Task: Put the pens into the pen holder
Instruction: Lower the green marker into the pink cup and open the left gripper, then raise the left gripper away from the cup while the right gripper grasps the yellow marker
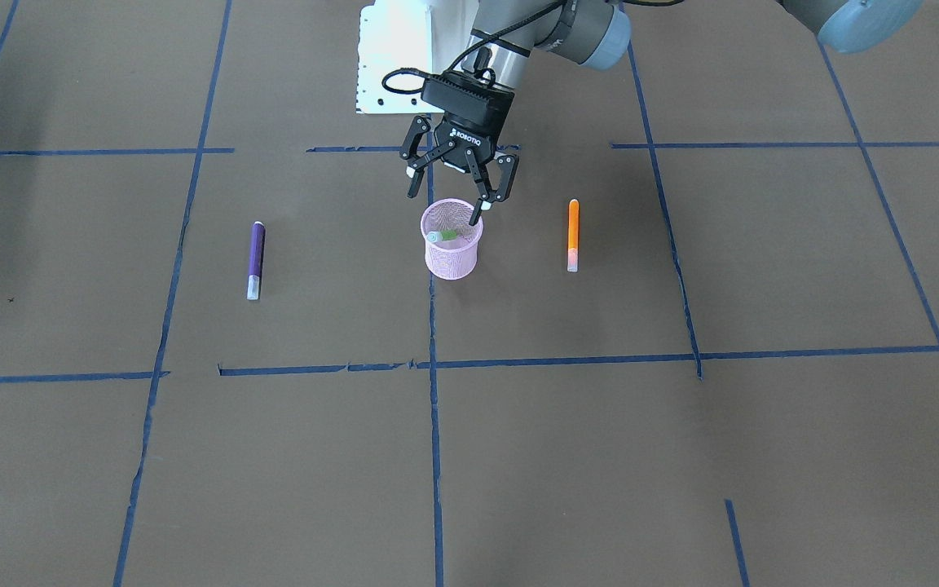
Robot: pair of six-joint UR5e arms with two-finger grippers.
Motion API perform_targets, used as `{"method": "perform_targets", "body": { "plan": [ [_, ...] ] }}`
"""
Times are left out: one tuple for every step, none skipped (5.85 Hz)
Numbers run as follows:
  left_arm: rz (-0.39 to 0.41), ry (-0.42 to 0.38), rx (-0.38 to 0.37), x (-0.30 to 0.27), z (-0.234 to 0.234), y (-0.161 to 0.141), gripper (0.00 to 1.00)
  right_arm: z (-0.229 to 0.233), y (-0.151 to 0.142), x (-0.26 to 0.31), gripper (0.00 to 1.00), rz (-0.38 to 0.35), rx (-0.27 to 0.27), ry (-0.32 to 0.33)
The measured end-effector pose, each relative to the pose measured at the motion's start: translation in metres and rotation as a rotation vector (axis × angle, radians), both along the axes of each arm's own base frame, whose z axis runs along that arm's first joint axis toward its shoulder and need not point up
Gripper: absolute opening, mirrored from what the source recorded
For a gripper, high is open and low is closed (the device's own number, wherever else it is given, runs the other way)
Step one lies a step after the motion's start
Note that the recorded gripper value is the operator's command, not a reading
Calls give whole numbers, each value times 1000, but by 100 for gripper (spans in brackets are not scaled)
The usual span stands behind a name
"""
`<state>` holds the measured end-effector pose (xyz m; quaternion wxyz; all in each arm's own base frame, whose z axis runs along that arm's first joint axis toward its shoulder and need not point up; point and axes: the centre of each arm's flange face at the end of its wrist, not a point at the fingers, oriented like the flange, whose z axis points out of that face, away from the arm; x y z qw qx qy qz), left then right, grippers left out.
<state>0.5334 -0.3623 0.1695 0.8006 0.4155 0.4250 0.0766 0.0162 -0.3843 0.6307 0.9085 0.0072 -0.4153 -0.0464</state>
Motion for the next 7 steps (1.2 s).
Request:
{"method": "perform_targets", "body": {
  "plan": [
    [53,-69,-72,-15,11,-25,100,35,-9,2,100,2,-6,39],
    [124,-108,-155,-34,17,-43,100,70,-24,2,99,1,-17,59],
    [186,-113,-221,-52,20,-53,100,95,-40,0,98,-1,-39,67],
    [237,-119,-290,-70,26,-63,100,111,-50,-5,98,-12,-60,73],
    [268,-133,-348,-82,31,-69,100,123,-56,-13,96,-26,-84,77],
    [278,-137,-372,-88,33,-71,100,135,-60,-27,93,-53,-108,81],
    [277,-134,-387,-90,34,-71,100,146,-57,-43,90,-89,-127,90]
  ]
}}
